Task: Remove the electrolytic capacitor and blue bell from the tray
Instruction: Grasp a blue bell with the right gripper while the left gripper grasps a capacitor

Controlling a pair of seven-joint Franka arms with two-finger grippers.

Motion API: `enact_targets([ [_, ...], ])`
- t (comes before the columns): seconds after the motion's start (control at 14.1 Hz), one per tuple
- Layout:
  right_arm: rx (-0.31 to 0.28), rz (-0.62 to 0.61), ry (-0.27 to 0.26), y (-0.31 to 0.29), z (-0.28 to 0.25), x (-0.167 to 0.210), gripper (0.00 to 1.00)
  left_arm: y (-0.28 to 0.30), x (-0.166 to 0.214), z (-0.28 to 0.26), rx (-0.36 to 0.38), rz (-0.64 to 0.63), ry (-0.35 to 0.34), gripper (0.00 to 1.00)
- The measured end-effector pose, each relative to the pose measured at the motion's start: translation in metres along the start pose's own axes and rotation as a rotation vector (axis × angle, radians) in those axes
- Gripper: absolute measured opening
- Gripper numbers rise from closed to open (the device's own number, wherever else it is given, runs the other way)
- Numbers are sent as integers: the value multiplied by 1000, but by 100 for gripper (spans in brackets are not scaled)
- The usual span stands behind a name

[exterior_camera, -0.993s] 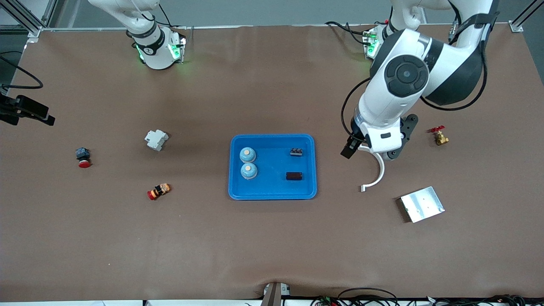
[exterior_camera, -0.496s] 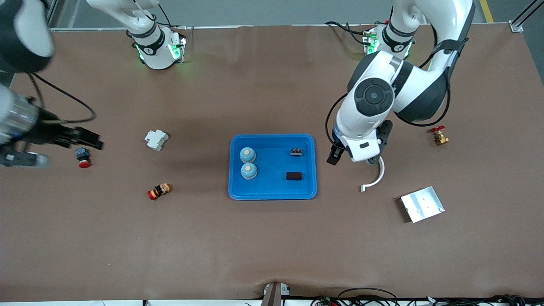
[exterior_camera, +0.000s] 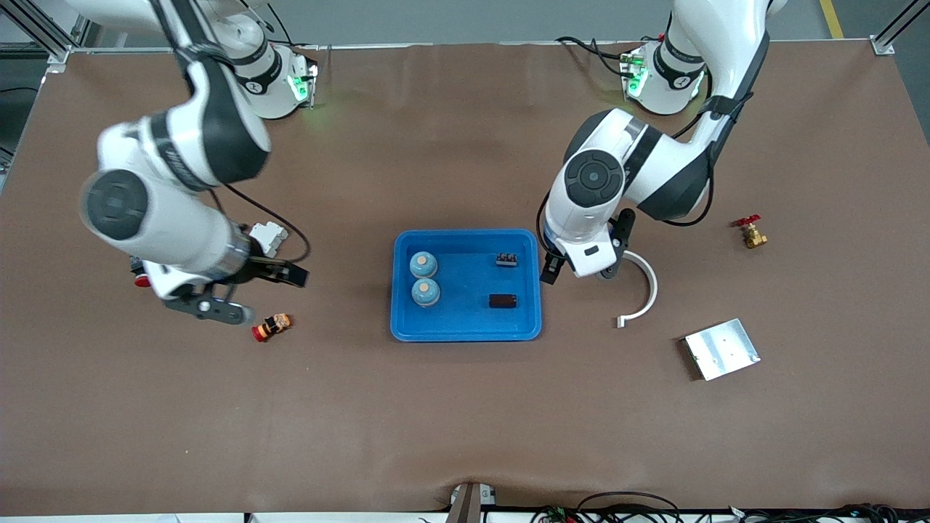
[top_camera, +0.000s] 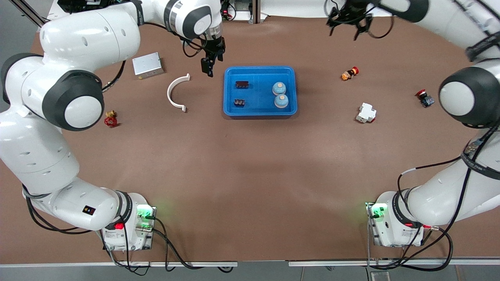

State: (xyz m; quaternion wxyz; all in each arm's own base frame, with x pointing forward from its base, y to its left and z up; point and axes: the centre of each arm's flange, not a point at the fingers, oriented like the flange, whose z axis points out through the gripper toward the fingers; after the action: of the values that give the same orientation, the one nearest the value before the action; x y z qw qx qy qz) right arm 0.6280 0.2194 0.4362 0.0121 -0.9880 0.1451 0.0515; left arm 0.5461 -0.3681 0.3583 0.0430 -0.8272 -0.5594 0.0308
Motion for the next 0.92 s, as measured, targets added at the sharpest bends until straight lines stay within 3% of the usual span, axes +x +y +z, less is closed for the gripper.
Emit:
enact_targets([
  [0.35,-29,131,-1,-85,78,-38,100,10,-19,48,-6,-48,46,100],
  [0.92,-57,80,-24,-142,182,-74,100,45,-35,94,-6,-124,15,100],
])
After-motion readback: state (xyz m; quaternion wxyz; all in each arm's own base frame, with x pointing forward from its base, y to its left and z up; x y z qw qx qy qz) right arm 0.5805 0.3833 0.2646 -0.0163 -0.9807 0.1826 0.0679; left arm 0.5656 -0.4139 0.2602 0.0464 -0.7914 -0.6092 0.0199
